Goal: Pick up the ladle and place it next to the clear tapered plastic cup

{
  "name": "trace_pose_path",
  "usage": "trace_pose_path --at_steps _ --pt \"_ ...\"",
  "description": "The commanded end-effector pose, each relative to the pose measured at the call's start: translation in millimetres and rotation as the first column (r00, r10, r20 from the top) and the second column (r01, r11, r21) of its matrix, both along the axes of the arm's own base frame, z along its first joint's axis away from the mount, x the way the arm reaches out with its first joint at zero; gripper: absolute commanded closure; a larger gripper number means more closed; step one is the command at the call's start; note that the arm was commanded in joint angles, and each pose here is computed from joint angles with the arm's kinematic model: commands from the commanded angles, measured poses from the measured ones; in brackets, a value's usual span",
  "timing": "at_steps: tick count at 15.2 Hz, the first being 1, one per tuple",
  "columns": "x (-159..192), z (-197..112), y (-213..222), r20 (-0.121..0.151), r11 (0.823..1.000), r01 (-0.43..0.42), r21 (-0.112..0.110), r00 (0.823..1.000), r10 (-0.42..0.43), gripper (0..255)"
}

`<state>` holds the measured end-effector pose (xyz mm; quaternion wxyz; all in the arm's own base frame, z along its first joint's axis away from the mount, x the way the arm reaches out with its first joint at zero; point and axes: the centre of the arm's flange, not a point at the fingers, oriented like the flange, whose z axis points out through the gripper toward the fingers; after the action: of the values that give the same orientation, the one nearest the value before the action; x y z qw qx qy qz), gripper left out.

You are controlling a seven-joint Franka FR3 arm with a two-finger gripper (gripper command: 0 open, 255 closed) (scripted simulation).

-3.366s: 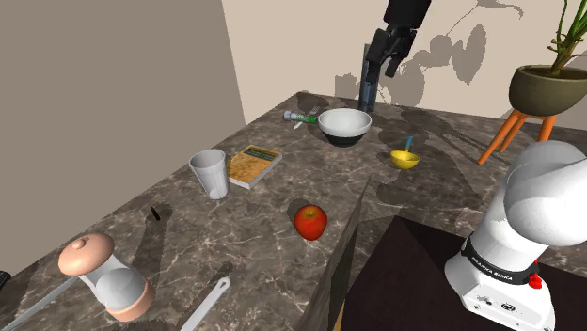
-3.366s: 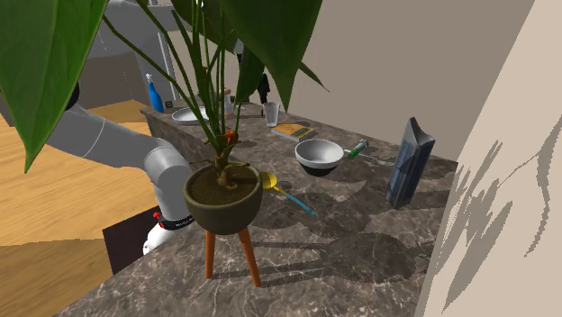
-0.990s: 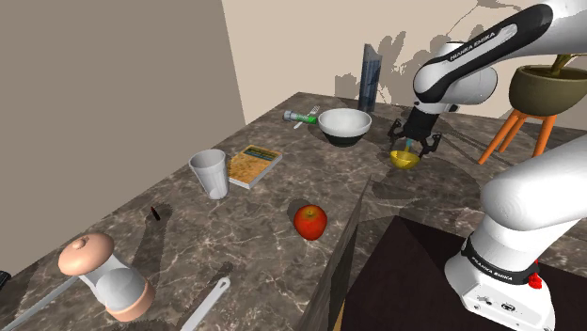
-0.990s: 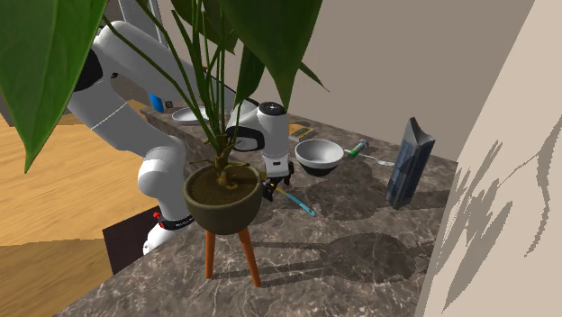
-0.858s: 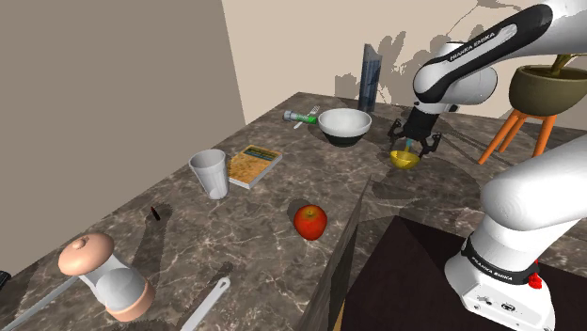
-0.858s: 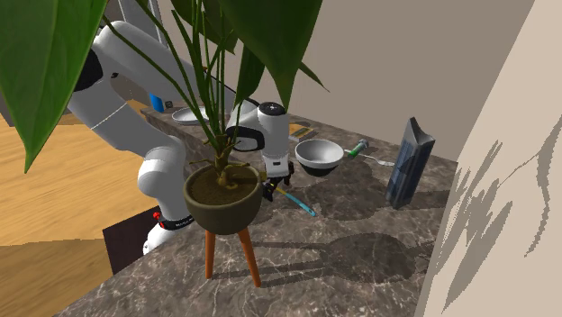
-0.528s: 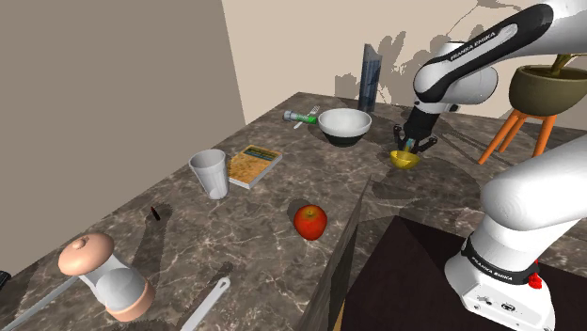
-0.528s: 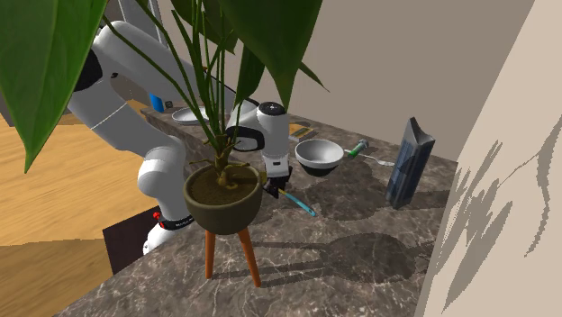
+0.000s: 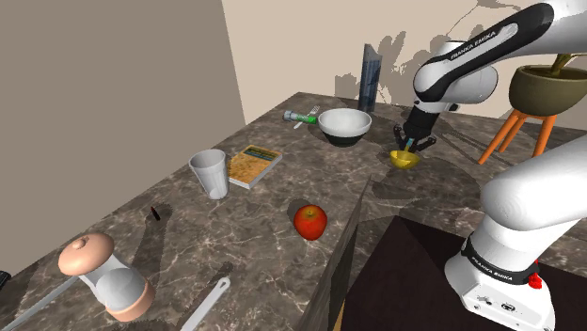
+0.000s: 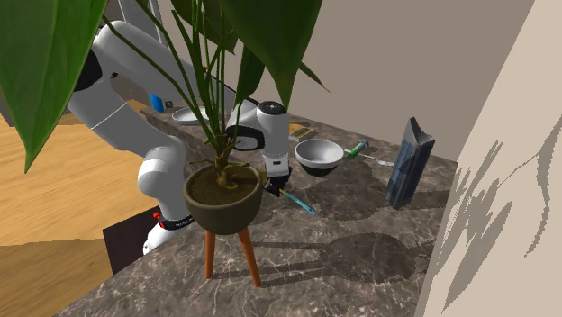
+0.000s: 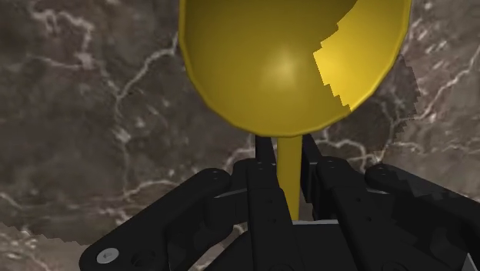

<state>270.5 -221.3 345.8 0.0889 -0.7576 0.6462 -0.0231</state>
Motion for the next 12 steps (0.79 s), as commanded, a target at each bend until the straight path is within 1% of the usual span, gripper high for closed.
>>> trace_pose_path --at_steps 1,12 --pt "0 8 1 -0.001 1.000 0.000 0.000 1.000 0.000 255" --pt "0 66 1 -0.001 1.000 0.000 0.000 1.000 0.000 255"
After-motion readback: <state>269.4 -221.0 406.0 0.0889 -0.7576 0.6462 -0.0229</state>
